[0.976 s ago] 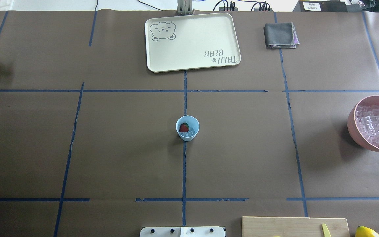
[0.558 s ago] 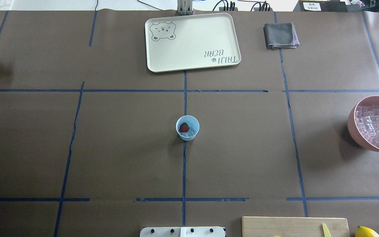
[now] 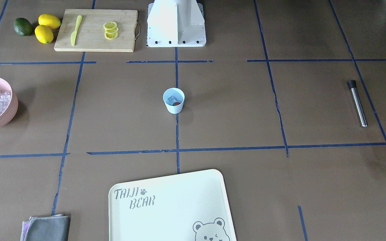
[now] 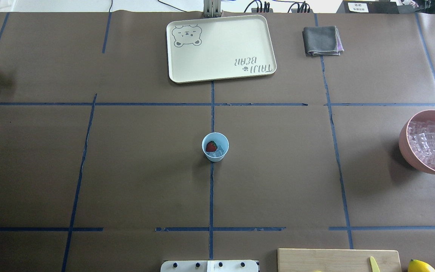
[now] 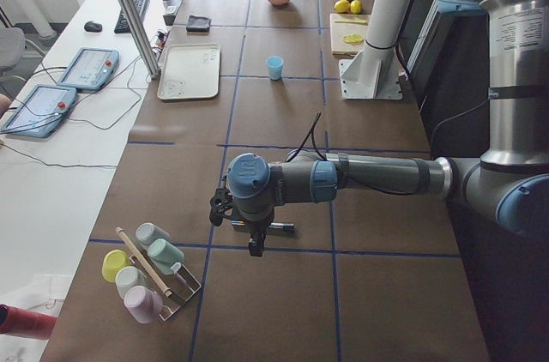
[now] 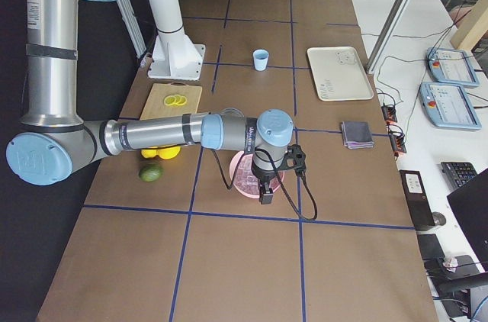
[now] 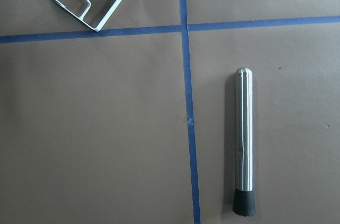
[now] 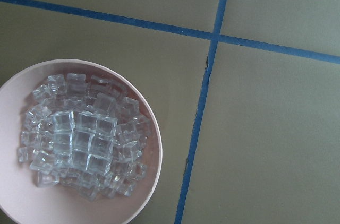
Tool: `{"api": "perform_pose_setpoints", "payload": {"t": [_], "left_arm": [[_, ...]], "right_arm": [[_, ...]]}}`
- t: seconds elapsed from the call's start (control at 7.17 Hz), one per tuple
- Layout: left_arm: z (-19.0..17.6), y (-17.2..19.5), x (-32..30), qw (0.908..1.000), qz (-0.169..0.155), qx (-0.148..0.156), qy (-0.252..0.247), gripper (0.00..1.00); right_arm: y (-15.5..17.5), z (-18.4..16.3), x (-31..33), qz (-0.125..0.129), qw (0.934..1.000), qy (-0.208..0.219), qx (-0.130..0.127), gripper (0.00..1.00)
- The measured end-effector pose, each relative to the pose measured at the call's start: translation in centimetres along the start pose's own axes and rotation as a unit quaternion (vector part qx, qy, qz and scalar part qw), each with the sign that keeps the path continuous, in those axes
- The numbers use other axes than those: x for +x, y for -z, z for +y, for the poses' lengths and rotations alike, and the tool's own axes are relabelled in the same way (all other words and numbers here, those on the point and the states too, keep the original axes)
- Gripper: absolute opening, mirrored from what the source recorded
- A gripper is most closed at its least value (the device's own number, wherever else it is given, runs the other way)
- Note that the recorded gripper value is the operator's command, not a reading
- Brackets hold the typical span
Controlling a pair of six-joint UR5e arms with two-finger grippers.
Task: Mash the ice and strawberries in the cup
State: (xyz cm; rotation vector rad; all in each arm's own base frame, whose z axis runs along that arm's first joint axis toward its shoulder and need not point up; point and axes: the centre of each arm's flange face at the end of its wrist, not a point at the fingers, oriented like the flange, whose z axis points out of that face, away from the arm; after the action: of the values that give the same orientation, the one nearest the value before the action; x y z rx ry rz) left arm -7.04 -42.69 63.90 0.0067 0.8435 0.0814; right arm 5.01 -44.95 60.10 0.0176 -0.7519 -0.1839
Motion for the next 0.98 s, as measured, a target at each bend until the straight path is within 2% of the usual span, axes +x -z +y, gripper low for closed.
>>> {"api": "perform_pose_setpoints", "payload": {"t": [0.14,0.56,0.98], "left_arm": [[0.35,-0.14,-0.11,1.0000,0.000,-0.003,0.003,1.00],[0.63,-0.27,-0.27,1.0000,-0.004,-0.006,0.006,1.00],[0.68,-0.32,-0.29,0.9999,-0.005,-0.007,0.007,1.00]], "right_arm": [[-0.15,0.17,0.19,0.003,1.0000,-0.003,-0.002,1.00],[-0.37,0.37,-0.19,-0.024,0.9997,-0.010,0.000,1.00],[-0.15,0.42,-0.56,-0.032,0.9994,-0.008,0.003,1.00]]}}
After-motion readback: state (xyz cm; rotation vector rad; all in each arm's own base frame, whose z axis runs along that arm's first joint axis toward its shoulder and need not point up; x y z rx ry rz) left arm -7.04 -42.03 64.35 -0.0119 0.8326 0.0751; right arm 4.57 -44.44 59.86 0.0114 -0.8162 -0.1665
